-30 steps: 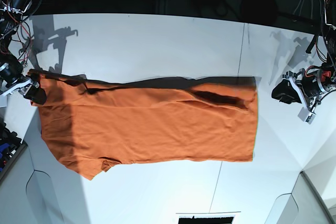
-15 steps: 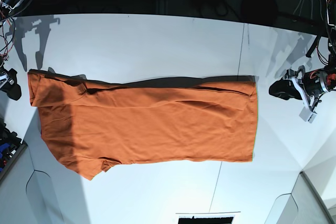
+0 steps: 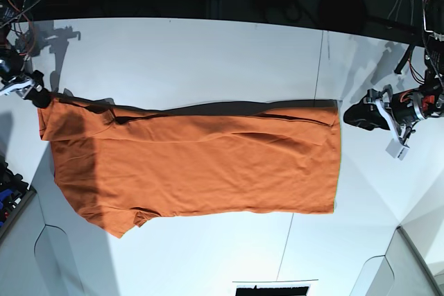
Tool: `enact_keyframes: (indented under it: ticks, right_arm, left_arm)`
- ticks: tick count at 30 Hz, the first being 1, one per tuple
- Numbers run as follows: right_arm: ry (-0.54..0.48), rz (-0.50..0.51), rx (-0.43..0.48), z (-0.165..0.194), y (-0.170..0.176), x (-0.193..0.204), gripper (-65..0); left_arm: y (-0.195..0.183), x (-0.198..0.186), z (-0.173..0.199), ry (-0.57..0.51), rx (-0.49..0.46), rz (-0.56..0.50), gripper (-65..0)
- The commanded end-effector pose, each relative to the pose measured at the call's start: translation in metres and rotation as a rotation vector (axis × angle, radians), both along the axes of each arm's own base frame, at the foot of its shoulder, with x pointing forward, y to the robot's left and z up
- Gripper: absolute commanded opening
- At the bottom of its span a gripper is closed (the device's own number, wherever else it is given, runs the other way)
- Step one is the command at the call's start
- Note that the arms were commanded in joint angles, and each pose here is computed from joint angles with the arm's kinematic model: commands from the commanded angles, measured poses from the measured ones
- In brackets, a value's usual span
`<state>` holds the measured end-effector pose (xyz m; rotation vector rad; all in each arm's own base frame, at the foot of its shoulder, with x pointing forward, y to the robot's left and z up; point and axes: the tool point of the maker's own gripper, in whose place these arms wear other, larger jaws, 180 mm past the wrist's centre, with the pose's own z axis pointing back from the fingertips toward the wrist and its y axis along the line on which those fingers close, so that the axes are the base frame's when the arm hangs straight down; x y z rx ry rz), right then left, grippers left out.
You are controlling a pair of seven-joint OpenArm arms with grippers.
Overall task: Layout the t-shirt on the table in an organized manner, then fold the t-shirt properly
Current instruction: 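Lift the grasped edge and fold it across the shirt body, then pull the folded edge back outward with both grippers to adjust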
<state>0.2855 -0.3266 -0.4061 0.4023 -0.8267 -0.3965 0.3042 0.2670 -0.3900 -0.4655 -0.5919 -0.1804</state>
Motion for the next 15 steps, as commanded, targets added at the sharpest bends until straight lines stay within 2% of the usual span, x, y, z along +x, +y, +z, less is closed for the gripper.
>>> enact_keyframes:
  ticks: [1, 7, 15]
  right_arm:
    - [-0.032, 0.008, -0.024, 0.012, -0.007, 0.010, -34.5]
    - [-0.042, 0.049, -0.002, 0.010, 0.012, 0.018, -34.5]
    - [-0.048, 0.051, 0.005, 0.010, 0.015, 0.021, -34.5]
  left_arm:
    - [0.008, 0.013, 0.015, -0.057, 0.002, 0.014, -27.1]
    - [-0.005, 0.012, 0.004, -0.047, -0.044, 0.032, -27.1]
    - [-0.014, 0.015, 0.012, -0.058, -0.116, 0.040, -27.1]
